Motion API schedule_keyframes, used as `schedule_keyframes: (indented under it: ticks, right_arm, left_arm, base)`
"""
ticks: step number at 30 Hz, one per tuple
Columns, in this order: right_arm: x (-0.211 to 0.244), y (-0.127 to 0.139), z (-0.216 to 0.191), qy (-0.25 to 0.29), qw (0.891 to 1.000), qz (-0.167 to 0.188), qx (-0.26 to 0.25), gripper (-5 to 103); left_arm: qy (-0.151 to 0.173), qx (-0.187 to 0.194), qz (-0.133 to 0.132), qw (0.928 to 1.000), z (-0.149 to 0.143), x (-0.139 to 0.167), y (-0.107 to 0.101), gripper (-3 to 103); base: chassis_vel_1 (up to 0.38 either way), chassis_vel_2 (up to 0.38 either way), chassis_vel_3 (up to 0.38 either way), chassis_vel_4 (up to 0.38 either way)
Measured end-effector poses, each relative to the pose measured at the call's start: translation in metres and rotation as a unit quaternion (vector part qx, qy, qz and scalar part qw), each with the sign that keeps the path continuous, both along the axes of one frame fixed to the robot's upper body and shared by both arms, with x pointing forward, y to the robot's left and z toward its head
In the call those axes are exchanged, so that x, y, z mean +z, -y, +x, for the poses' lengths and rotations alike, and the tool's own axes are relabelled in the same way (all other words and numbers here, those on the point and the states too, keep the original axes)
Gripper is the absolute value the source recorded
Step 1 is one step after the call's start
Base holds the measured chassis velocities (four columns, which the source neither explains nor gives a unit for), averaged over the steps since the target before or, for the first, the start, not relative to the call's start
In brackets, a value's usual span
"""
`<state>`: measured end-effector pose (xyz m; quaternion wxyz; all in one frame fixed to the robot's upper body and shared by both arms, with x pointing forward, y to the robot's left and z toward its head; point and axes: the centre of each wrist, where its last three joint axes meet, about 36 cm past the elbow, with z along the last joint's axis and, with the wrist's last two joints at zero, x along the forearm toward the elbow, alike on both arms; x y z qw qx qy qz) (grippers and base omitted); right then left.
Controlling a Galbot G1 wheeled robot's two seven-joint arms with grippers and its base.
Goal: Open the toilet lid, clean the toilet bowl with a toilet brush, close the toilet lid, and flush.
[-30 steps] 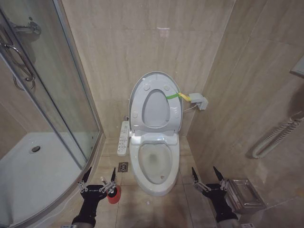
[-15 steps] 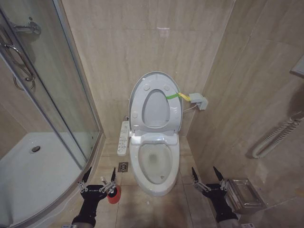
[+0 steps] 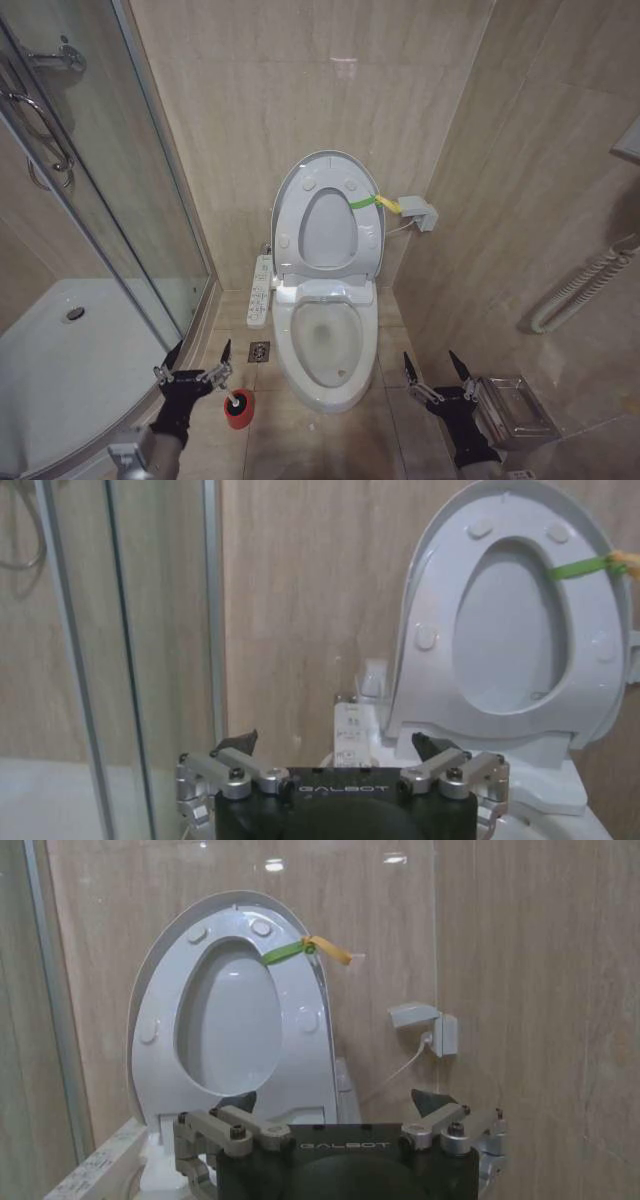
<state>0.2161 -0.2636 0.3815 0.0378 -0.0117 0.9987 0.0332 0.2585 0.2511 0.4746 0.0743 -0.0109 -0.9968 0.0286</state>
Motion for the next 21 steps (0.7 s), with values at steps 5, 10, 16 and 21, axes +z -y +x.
schedule_keyframes:
  ticks: [5, 10, 16, 21]
  right_arm:
    - [0.000, 0.000, 0.000, 0.000, 1.000, 0.000, 0.000, 100]
    - [0.000, 0.000, 0.000, 0.000, 1.000, 0.000, 0.000, 100]
    - [0.000, 0.000, 0.000, 0.000, 1.000, 0.000, 0.000, 100]
    - [0.000, 0.000, 0.000, 0.000, 1.000, 0.000, 0.000, 100]
  left_arm:
    - [-0.017, -0.023, -0.022, 0.9993, 0.014, 0.000, -0.013, 100]
    - [-0.037, -0.037, -0.025, 0.9983, 0.017, -0.038, -0.015, 100]
    - [-0.044, -0.033, -0.009, 0.9984, 0.013, -0.074, -0.012, 100]
    - [-0.039, -0.032, 0.014, 0.9986, 0.006, -0.107, -0.013, 100]
  base:
    - [0.000, 0.000, 0.000, 0.000]
    - [0.000, 0.000, 0.000, 0.000]
    - [0.000, 0.000, 0.000, 0.000]
    - [0.000, 0.000, 0.000, 0.000]
